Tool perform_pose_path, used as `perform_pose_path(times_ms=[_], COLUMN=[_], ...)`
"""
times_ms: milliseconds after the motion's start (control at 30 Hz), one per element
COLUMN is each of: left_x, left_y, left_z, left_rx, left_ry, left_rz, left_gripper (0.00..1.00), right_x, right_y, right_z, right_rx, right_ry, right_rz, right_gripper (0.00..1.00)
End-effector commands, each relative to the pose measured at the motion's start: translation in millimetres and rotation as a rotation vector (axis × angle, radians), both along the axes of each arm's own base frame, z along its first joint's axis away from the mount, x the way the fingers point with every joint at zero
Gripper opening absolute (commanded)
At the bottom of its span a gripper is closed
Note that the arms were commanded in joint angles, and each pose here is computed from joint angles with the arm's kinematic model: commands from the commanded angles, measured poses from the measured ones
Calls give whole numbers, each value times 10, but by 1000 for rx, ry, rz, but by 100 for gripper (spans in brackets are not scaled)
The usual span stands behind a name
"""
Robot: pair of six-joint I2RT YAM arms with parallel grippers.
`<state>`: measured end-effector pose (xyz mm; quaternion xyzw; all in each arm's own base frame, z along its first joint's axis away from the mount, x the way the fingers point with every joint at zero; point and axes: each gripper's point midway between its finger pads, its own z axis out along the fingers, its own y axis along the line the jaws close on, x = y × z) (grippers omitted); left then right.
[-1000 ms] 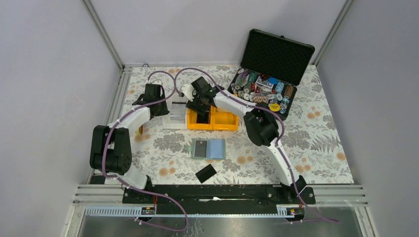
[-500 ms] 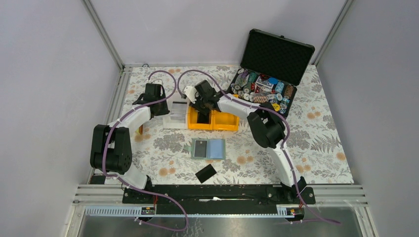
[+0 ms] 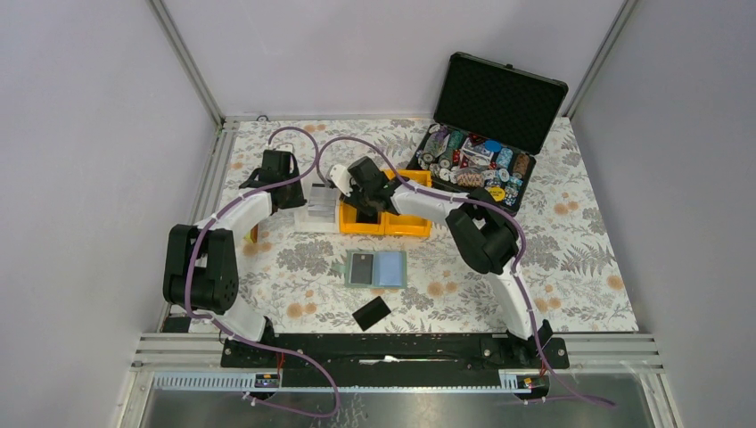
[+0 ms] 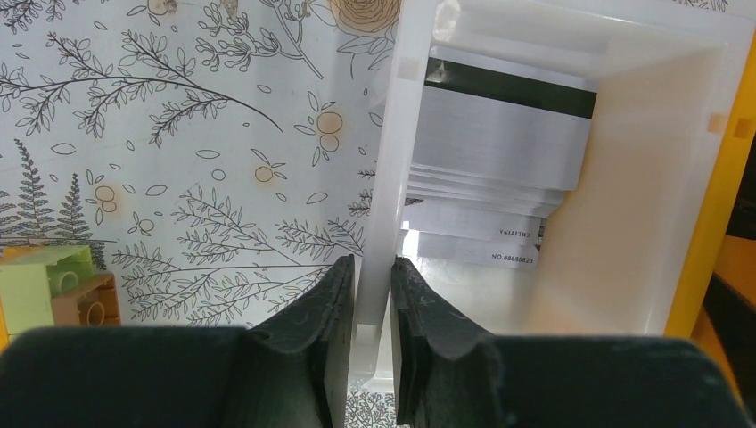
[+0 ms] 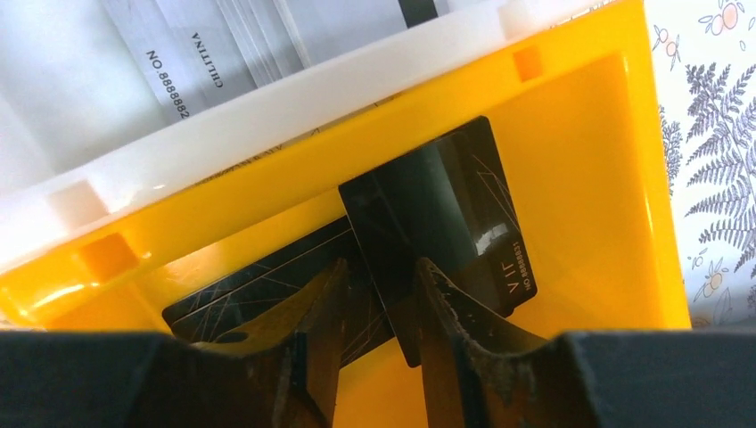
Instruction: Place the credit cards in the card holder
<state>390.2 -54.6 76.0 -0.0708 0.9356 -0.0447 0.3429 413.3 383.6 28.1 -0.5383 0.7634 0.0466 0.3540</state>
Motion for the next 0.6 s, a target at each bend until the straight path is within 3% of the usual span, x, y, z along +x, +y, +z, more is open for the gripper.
perform_pose_path(times_ms=[0,233,567], left_x=[134,136,138], left_y=[41,52,46], left_z=[104,116,134], left_rx=[0,2,-1], left_ry=[-36,-40,-44], left_rz=[37,41,39], left_gripper=[0,0,0], right_x=[-103,-15,18], right_y=[-106,-145,-218], right_z=[-12,-4,-167], right_rx=[-56,-84,-169], right_ry=[-21,-89,-189], right_rz=[-27,-28,-26], right_gripper=[42,52,42])
